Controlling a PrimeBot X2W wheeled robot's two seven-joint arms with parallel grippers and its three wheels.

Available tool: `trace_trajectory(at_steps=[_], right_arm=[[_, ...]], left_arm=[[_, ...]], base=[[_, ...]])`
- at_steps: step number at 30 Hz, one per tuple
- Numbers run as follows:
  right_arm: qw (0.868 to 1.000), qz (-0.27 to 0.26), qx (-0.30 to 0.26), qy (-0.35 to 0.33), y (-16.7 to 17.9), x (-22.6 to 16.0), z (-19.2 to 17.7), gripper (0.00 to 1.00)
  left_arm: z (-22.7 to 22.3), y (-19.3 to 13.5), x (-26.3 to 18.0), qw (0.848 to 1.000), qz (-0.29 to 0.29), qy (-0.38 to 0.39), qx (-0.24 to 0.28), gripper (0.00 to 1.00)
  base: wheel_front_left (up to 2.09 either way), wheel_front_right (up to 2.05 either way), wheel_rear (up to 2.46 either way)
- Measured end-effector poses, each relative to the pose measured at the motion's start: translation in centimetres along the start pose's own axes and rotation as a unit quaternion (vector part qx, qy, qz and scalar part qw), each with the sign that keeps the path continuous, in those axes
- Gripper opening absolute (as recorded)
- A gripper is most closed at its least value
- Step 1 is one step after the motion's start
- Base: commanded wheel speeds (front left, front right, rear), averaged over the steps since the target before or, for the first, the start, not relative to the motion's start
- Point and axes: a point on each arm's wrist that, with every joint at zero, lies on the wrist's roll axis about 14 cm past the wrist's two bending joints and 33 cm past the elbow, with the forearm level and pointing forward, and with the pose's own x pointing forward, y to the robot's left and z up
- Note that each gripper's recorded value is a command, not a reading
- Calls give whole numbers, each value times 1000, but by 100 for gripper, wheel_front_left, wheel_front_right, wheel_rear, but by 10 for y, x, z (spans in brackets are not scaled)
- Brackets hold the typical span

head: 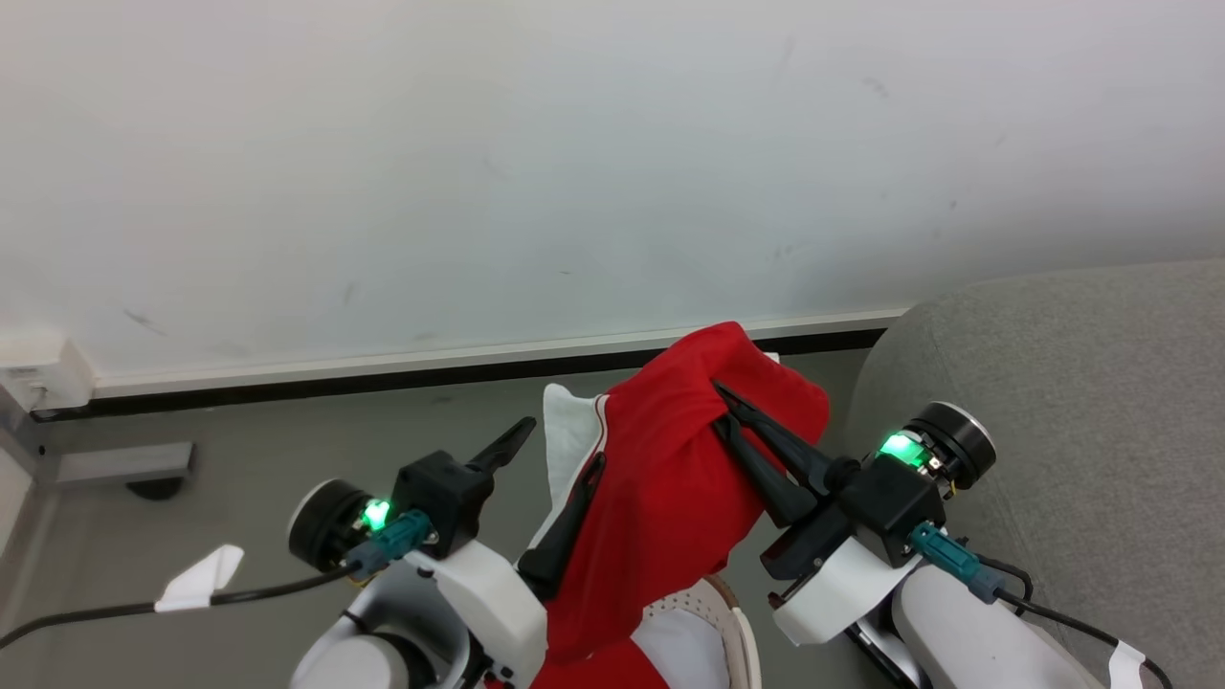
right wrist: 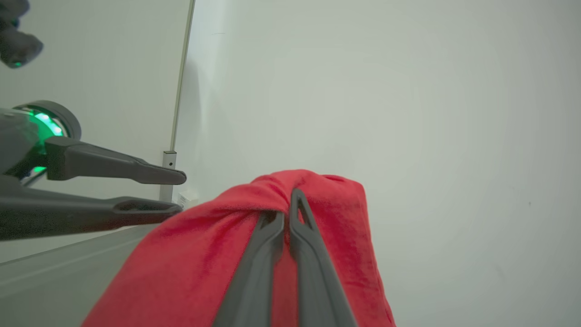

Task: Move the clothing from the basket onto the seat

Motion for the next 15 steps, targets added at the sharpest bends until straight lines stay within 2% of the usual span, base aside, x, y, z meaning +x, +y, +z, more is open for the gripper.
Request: trace_trajectory(at_steps=[8, 15], right_arm=[[999, -36, -8, -2, -24, -14, 5, 0], [992, -119, -29, 6, -76, -54, 10, 0]], left_arm=[[-5, -15, 12, 1000, -26, -1, -4, 100], [-13, -61, 34, 995, -94, -1, -22, 100]], base=[[0, 0, 0], [0, 0, 0]])
